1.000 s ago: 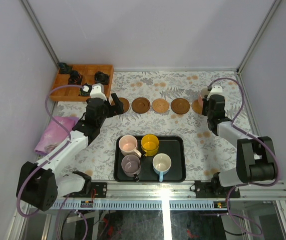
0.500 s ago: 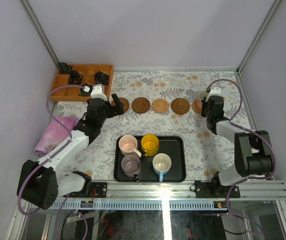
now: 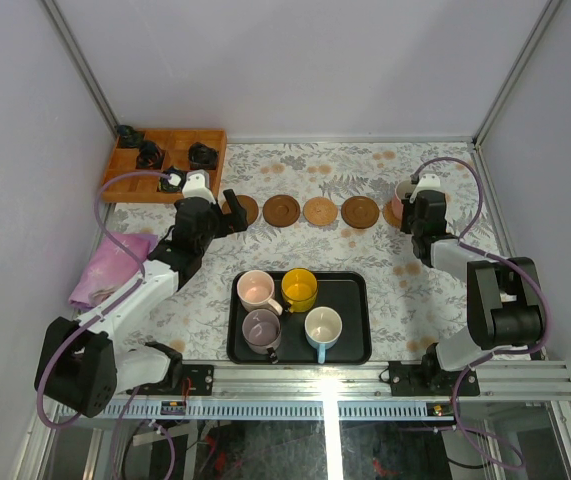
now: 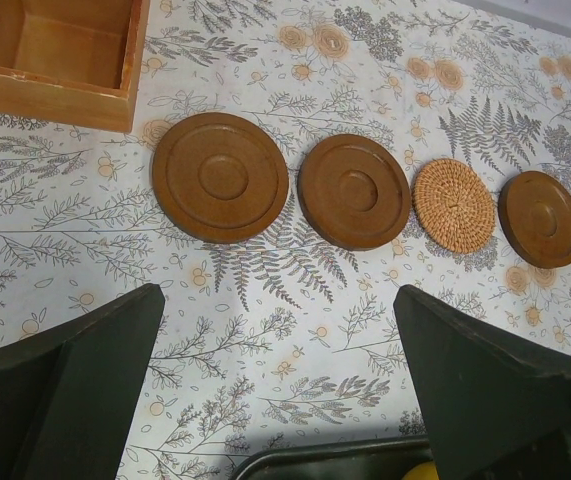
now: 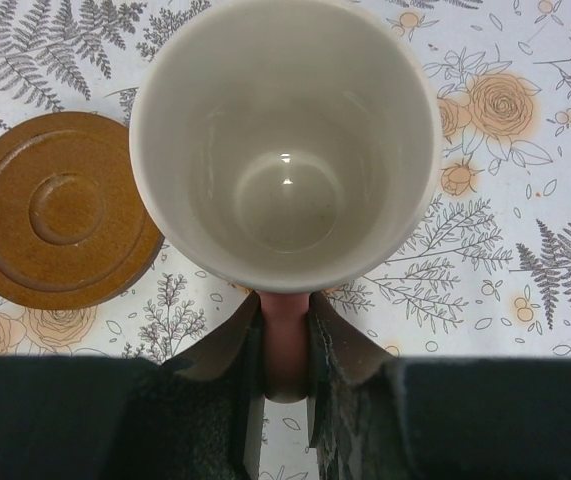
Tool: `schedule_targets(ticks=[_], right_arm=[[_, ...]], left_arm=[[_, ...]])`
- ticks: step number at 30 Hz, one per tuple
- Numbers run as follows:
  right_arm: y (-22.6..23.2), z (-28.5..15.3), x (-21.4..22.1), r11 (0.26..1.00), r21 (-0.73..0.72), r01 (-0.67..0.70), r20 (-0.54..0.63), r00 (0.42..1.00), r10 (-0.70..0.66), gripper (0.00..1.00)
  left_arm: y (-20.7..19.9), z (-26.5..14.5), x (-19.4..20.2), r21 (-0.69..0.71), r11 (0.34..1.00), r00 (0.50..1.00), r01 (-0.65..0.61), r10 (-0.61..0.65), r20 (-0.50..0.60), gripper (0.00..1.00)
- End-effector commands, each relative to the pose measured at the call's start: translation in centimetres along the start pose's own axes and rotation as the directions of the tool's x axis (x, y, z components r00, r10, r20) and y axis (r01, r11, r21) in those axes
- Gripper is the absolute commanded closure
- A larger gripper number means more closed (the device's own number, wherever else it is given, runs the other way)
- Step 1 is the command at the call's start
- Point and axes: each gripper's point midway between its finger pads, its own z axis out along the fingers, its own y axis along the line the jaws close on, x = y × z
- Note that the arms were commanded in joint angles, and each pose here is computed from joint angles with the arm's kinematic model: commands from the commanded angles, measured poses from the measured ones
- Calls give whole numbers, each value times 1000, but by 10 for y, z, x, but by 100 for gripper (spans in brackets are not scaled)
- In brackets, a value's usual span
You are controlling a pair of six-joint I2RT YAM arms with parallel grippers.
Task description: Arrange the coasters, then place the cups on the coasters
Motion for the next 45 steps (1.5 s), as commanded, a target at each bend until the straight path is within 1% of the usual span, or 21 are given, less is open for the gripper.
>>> schedule_targets(ticks=[1,7,13,22,29,32,34,36,39,41,42,45], right_arm=[[1,2,-80,1000,-11,-24,236,971,26,100],[3,8,-79,1000,-16,-17,230,973,20,100],[3,13,-68,1000,-12,-17,205,979,19,100],[-4,6,-59,999,22,-29,183,983,25,100],[-4,2,-53,999,17,-42,164,986,38,96],[-2,5,-48,999,11,-38,137,990,36,93],[0,6,-48,999,4,-39,130,991,38,86],[1,7,-47,999,-3,-40,123,992,40,76],[3,8,-45,999,-12,-47,112,993,48,53],[4,8,-43,999,-15,-51,110,993,52,42],[4,7,-43,999,-14,-53,109,993,54,38],[2,5,-41,998,-8,-56,107,993,56,33]], left_arm=[[-2,4,-10,13,1000,999,12,-12,50,0],[-3,5,-10,14,1000,999,7,-8,48,0],[-3,5,-11,15,1000,999,3,-4,48,0],[-3,3,-9,15,1000,999,5,-5,46,0],[-2,3,-7,13,1000,999,8,-9,37,0],[-2,3,-7,15,1000,999,11,-12,38,0],[-2,3,-6,14,1000,999,11,-12,35,0],[-3,2,-7,16,1000,999,10,-10,35,0],[-2,2,-7,14,1000,999,12,-13,38,0],[-1,2,-6,11,1000,999,13,-13,37,0],[-1,2,-6,11,1000,999,16,-16,37,0],[-1,2,-7,12,1000,999,16,-17,38,0]])
